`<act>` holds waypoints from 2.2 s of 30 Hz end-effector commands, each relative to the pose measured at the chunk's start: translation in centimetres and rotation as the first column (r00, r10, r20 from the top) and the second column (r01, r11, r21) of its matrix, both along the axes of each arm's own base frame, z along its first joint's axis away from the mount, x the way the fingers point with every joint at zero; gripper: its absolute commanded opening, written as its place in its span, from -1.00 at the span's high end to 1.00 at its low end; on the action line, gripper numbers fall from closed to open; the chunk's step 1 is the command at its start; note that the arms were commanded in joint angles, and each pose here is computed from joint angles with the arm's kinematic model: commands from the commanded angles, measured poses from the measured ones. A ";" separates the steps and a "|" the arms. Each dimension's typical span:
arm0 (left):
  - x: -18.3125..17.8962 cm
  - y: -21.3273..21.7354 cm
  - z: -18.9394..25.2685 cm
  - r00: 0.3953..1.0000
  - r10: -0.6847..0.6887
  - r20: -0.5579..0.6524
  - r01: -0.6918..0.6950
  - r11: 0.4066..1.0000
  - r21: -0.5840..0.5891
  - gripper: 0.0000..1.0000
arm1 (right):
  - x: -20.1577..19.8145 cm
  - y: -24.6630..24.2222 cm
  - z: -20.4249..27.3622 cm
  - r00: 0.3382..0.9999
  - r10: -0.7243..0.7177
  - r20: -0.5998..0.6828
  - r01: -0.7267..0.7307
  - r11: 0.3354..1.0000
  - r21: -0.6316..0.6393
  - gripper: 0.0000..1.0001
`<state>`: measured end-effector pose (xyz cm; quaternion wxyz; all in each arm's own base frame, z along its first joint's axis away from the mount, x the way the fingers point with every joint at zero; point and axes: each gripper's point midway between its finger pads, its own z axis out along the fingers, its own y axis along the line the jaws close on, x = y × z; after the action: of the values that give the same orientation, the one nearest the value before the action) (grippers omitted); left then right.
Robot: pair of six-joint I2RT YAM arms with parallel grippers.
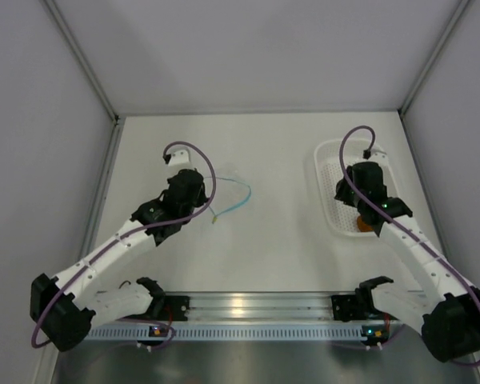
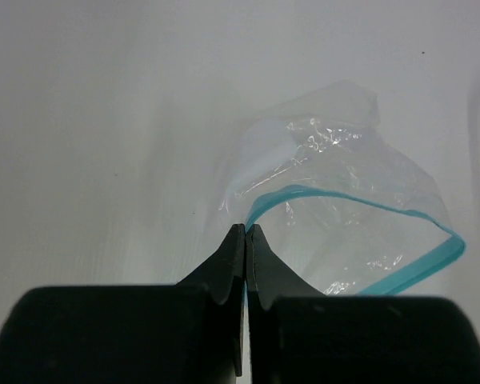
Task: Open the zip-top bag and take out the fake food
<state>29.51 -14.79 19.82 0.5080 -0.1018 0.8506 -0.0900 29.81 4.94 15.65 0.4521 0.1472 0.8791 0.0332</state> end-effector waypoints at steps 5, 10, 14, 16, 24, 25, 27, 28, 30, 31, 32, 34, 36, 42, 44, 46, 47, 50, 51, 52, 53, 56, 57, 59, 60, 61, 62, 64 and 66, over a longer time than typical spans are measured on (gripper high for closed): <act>1.0 4.9 1.3 0.996 0.078 -0.053 -0.069 0.984 0.162 1.00 | 2.1 -3.1 -2.5 0.988 -0.125 -0.088 0.113 0.986 -0.125 0.30; 1.9 6.9 1.8 0.983 0.176 -0.050 -0.161 0.960 0.227 1.00 | 3.4 -3.5 -4.2 0.980 -0.148 -0.130 0.126 0.978 -0.166 0.29; 2.9 6.5 2.8 0.982 0.185 -0.043 -0.170 0.958 0.230 1.00 | 4.1 -3.9 -5.3 0.969 -0.159 -0.189 0.120 0.972 -0.200 -0.01; 3.5 6.4 3.0 0.979 0.196 -0.047 -0.179 0.952 0.248 1.00 | 4.5 -4.0 -5.4 0.966 -0.160 -0.204 0.115 0.970 -0.213 -0.41; 5.8 5.6 1.5 0.973 0.213 -0.083 -0.173 0.922 0.347 1.00 | 4.0 -3.6 -2.7 0.977 -0.132 -0.165 0.101 0.978 -0.182 -0.75; 6.3 5.2 1.0 0.973 0.213 -0.093 -0.167 0.918 0.360 1.00 | 3.7 -3.4 -1.5 0.984 -0.114 -0.136 0.091 0.982 -0.163 -0.78; 6.8 3.9 0.6 0.977 0.185 -0.107 -0.134 0.922 0.364 1.00 | 3.1 -2.2 -1.0 0.991 -0.045 -0.122 0.031 0.993 -0.115 -0.98; 7.4 3.3 0.3 0.977 0.177 -0.115 -0.124 0.921 0.370 1.00 | 3.0 -1.4 0.5 0.998 -0.005 -0.059 0.000 0.997 -0.078 -0.99; 7.7 1.7 0.2 0.982 0.147 -0.120 -0.093 0.924 0.370 1.00 | 2.0 0.4 0.2 0.996 0.083 -0.045 -0.083 0.997 -0.004 -0.99; 8.2 0.8 0.0 0.983 0.132 -0.128 -0.077 0.928 0.364 1.00 | 1.6 0.8 1.4 0.995 0.098 0.001 -0.098 0.995 0.021 -0.99; 8.1 -0.4 0.0 0.986 0.105 -0.132 -0.052 0.933 0.356 1.00 | 1.4 1.0 1.7 0.994 0.104 0.019 -0.105 0.994 0.039 -0.99; 8.5 -2.4 -0.3 0.988 0.064 -0.143 -0.012 0.941 0.339 0.86 | 0.3 1.3 2.2 0.992 0.112 0.053 -0.116 0.991 0.072 -0.99; 8.8 -3.4 -0.5 0.988 0.052 -0.145 0.002 0.938 0.346 0.68 | -0.1 1.1 3.0 0.991 0.108 0.078 -0.113 0.991 0.071 -0.99; 9.1 -4.8 -0.7 0.988 0.032 -0.153 0.018 0.950 0.313 0.14 | -2.0 -0.1 5.7 0.989 0.111 0.102 -0.113 0.993 0.013 -0.99; 8.9 -4.9 -0.2 0.989 0.026 -0.148 0.019 0.956 0.291 -0.04 | -2.2 -0.2 6.4 0.987 0.117 0.113 -0.118 0.993 0.006 -0.99; 8.9 -4.9 0.5 0.991 0.024 -0.135 0.015 0.961 0.277 -0.12 | -2.7 -0.5 6.8 0.986 0.119 0.114 -0.119 0.993 -0.005 -0.99; 8.9 -4.9 0.8 0.991 0.023 -0.130 0.012 0.964 0.266 -0.15 | -2.8 -0.5 7.5 0.985 0.116 0.126 -0.116 0.993 -0.005 -0.99; 8.7 -4.3 1.6 0.993 0.032 -0.117 -0.004 0.972 0.235 -0.31 | -3.1 -1.0 8.1 0.984 0.104 0.148 -0.102 0.995 -0.022 -0.99; 8.3 -4.0 2.0 0.993 0.031 -0.110 -0.006 0.975 0.222 -0.61 | -3.1 -1.5 8.3 0.985 0.087 0.150 -0.082 0.996 -0.039 -0.99; 8.2 -3.7 2.3 0.994 0.034 -0.107 -0.011 0.977 0.213 -0.66 | -3.3 -1.8 8.0 0.988 0.076 0.135 -0.070 0.996 -0.050 -0.99; 8.0 -3.4 2.5 0.994 0.038 -0.101 -0.016 0.979 0.204 -0.67 | -3.4 -2.5 8.4 0.989 0.050 0.140 -0.041 0.997 -0.067 -0.99; 7.1 -2.2 3.6 0.996 0.043 -0.073 -0.030 0.985 0.172 -0.69 | -3.6 -3.4 9.0 0.989 0.002 0.146 0.010 0.996 -0.085 -0.99; 6.4 -1.7 4.1 0.997 0.046 -0.062 -0.036 0.987 0.159 -0.70 | -3.8 -3.6 9.4 0.987 0.001 0.161 0.013 0.996 -0.088 -0.99; 5.8 -0.7 4.6 0.997 0.056 -0.047 -0.049 0.988 0.148 -0.87 | -3.6 -3.2 10.3 0.975 0.037 0.218 -0.017 0.995 -0.094 -0.99; 5.0 0.1 5.3 0.998 0.059 -0.030 -0.054 0.990 0.134 -0.92 | -4.1 -3.0 11.4 0.963 0.056 0.264 -0.034 0.996 -0.088 -0.99; 4.5 0.7 5.7 0.997 0.070 -0.014 -0.067 0.989 0.129 -0.94 | -4.3 -2.9 12.1 0.955 0.071 0.288 -0.047 0.995 -0.090 -0.99; 4.0 1.3 6.1 0.997 0.076 -0.001 -0.075 0.989 0.127 -0.95 | -4.8 -2.5 12.6 0.947 0.108 0.301 -0.083 0.992 -0.094 -0.99; 2.6 3.3 6.9 0.994 0.104 0.039 -0.109 0.985 0.133 -0.96 | -5.6 -2.4 14.5 0.931 0.133 0.341 -0.104 0.989 -0.102 -0.99; 0.8 4.7 7.7 0.993 0.094 0.074 -0.103 0.986 0.132 -0.97 | -6.4 -2.5 14.9 0.932 0.149 0.329 -0.116 0.986 -0.115 -0.99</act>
<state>31.94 -12.24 25.91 0.5176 -0.1002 0.8496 -0.0161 24.25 2.46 26.85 0.5657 0.0818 0.8195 0.0416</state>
